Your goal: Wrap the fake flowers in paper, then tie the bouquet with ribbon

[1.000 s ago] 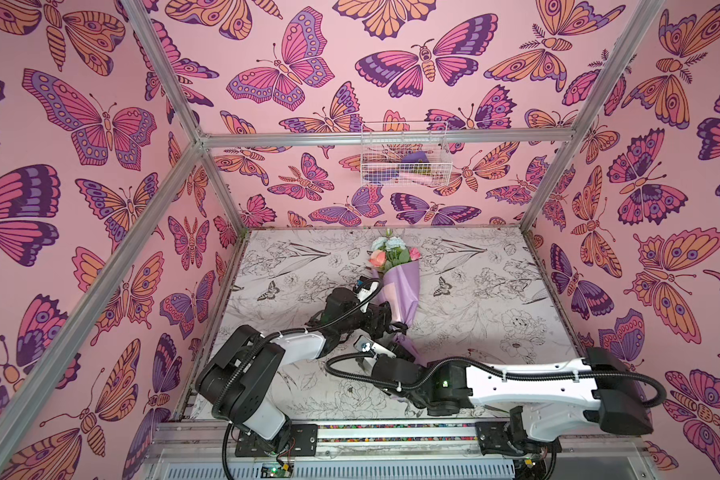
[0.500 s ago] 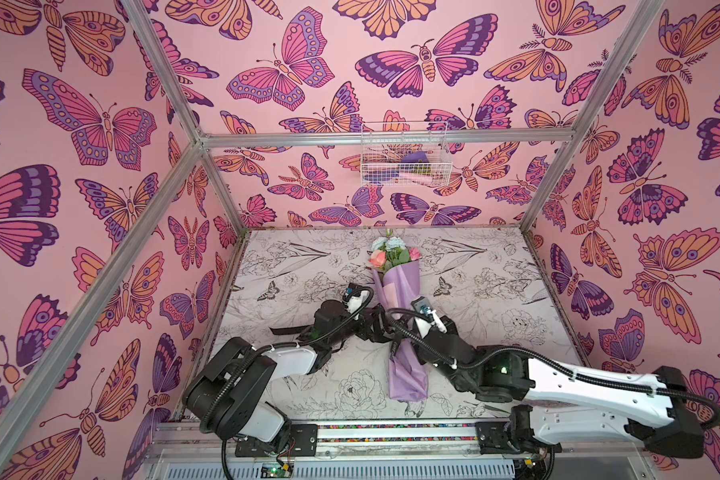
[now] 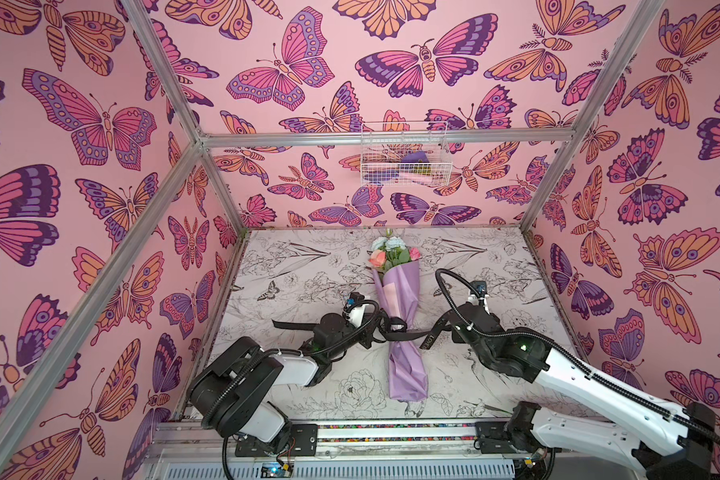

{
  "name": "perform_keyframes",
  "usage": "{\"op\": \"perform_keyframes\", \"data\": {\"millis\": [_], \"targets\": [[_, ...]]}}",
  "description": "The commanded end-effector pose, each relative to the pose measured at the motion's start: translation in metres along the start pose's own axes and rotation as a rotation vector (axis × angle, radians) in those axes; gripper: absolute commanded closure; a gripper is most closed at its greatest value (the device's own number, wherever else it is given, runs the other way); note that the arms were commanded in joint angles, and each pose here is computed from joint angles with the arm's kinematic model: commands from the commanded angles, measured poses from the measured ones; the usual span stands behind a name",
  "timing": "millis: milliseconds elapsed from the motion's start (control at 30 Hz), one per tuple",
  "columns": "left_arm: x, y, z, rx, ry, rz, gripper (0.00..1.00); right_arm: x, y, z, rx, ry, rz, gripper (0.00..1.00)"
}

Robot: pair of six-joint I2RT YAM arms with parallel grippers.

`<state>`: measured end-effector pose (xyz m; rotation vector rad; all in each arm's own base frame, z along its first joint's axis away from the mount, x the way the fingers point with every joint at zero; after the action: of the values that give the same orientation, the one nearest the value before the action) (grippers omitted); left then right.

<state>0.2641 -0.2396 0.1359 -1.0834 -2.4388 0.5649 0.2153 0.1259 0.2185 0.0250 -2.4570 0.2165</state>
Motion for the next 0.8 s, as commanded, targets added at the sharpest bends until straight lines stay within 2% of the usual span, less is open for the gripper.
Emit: {"op": "perform_keyframes", "data": {"millis": [0,167,367,600,767], "targets": [[-0.005,-0.004,-0.016,-0.067,-0.078,0.004,1.00,-0.010,-0.012,0.023,-0.084,0.119,0.024,1.00],[-0.010,-0.009,-0.028,-0.104,-0.113,0.018,1.00,-0.021,-0.029,0.034,-0.144,0.164,0.076,1.00],[-0.025,-0.028,-0.030,-0.158,-0.094,0.090,1.00,-0.030,-0.043,0.046,-0.172,0.201,0.127,1.00],[-0.036,-0.049,-0.014,-0.200,-0.044,0.153,1.00,-0.036,-0.055,0.063,-0.201,0.237,0.167,1.00],[-0.025,-0.053,0.007,-0.211,-0.025,0.166,1.00,-0.045,-0.062,0.086,-0.246,0.293,0.182,0.90]]}}
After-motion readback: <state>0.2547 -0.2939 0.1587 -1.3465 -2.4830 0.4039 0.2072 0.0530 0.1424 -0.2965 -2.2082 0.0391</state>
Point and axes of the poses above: each gripper's point midway between its finger pads, its own x axis back along the fingers, its own y axis along the line the jaws close on, z = x × y, the point moved 4 cm from there along x, back along the fingers, and after that the axes turned 13 degrees about x, right-handed, at the moved point
